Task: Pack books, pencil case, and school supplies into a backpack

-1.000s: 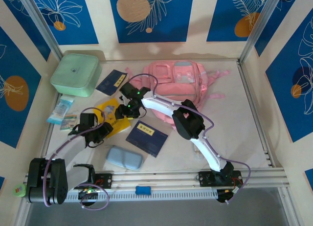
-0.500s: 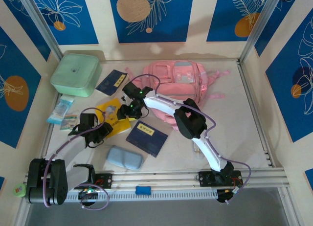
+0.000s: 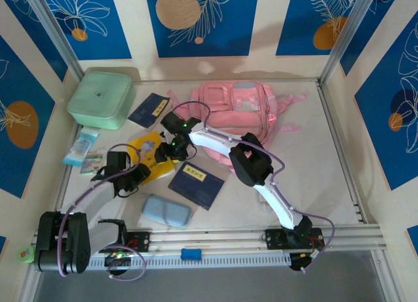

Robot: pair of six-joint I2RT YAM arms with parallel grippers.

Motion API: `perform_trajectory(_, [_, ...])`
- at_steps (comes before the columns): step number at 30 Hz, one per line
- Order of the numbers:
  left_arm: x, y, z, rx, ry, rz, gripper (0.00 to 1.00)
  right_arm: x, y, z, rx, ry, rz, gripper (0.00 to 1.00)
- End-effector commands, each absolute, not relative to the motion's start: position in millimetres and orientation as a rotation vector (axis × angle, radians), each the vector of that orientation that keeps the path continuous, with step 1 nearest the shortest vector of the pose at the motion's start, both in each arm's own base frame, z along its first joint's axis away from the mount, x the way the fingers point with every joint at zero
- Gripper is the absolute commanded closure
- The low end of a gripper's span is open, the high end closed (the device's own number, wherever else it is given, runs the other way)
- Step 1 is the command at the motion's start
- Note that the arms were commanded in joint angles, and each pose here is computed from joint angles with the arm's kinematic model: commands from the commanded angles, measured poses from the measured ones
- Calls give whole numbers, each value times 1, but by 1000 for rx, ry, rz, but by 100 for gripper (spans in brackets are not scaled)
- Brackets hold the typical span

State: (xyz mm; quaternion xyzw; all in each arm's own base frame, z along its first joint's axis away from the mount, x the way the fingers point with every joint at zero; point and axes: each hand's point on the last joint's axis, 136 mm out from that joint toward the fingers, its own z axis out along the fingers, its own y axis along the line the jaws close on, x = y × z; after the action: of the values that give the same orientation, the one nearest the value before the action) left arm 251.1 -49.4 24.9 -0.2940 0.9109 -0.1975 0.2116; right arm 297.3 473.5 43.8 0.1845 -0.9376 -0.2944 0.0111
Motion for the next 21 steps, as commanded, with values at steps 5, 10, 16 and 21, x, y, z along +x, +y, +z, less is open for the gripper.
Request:
perform_trajectory(5, [243,-47,13,-851,2563,-531,46,280,490,100,688,-2868,-1058,41])
perform_trajectory(10, [243,-48,12,-851,2562,-535,46,277,490,103,664,-2842,-1075,46])
perform_trajectory(16, [243,-49,13,-848,2556,-544,47,278,488,102,625,-2822,-1107,55])
perform_trajectory(21, [243,-48,13,-848,2560,-535,46,279,484,104,596,-2799,-1155,63])
